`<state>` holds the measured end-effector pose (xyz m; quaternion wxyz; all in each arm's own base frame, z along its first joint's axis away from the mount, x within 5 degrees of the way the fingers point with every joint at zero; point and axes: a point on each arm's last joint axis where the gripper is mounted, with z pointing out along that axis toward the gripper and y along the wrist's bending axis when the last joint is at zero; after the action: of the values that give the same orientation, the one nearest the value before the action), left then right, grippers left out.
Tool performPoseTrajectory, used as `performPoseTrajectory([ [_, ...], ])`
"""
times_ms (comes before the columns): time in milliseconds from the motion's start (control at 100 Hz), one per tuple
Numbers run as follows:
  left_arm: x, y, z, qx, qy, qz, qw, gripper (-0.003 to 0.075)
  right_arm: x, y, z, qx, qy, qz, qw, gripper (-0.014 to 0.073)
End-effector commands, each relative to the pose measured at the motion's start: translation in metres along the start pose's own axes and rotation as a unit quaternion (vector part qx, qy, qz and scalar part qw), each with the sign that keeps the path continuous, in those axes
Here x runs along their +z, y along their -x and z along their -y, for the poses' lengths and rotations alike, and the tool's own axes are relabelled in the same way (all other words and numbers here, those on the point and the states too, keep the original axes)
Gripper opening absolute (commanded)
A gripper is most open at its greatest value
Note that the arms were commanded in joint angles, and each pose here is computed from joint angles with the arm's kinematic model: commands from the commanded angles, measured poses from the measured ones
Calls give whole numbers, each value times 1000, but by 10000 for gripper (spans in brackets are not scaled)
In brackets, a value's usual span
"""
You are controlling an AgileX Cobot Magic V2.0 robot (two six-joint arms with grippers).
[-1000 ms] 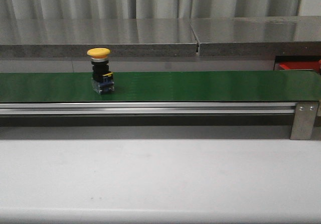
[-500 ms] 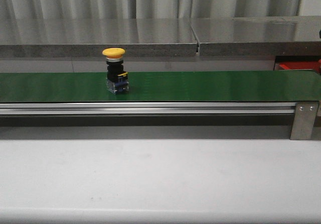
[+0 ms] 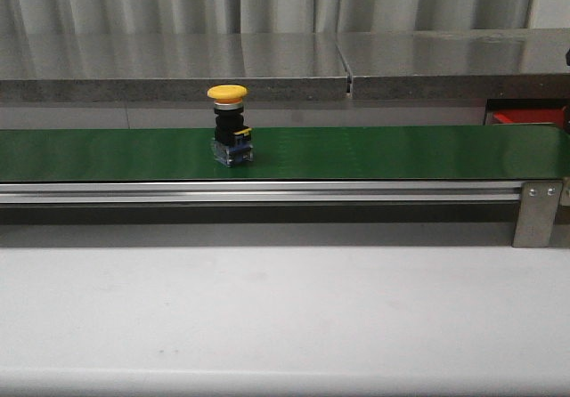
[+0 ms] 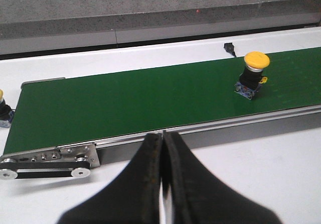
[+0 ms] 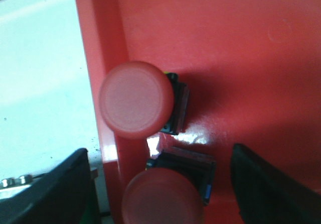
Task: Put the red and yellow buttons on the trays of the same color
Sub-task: 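Lower the red button into the red tray and open the right gripper, then move the right gripper back over the belt toward the yellow button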
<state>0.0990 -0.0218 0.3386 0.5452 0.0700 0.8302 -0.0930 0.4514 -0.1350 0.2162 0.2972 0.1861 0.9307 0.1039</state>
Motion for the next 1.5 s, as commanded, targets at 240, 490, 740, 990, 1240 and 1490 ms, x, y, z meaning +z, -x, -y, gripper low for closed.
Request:
performPoseTrajectory([
  [240,-4,13,1,-9,0,47,999,-20,-99,7,-25,-45,-3,133,990,581],
  [490,-4,13,1,-9,0,47,999,-20,-148,-23,-45,-82,-1,167,983,581],
  [740,-4,13,1,-9,0,47,999,-20,-182,-48,-91,-132,45,174,975,581],
  [990,-4,13,1,-9,0,47,999,-20,-181,-76,-142,-199,106,118,967,581],
  [1240,-4,13,1,-9,0,47,999,-20,-178,-100,-178,-250,146,79,954,581],
  [1490,-4,13,1,-9,0,47,999,-20,-160,-115,-206,-287,171,23,942,581],
])
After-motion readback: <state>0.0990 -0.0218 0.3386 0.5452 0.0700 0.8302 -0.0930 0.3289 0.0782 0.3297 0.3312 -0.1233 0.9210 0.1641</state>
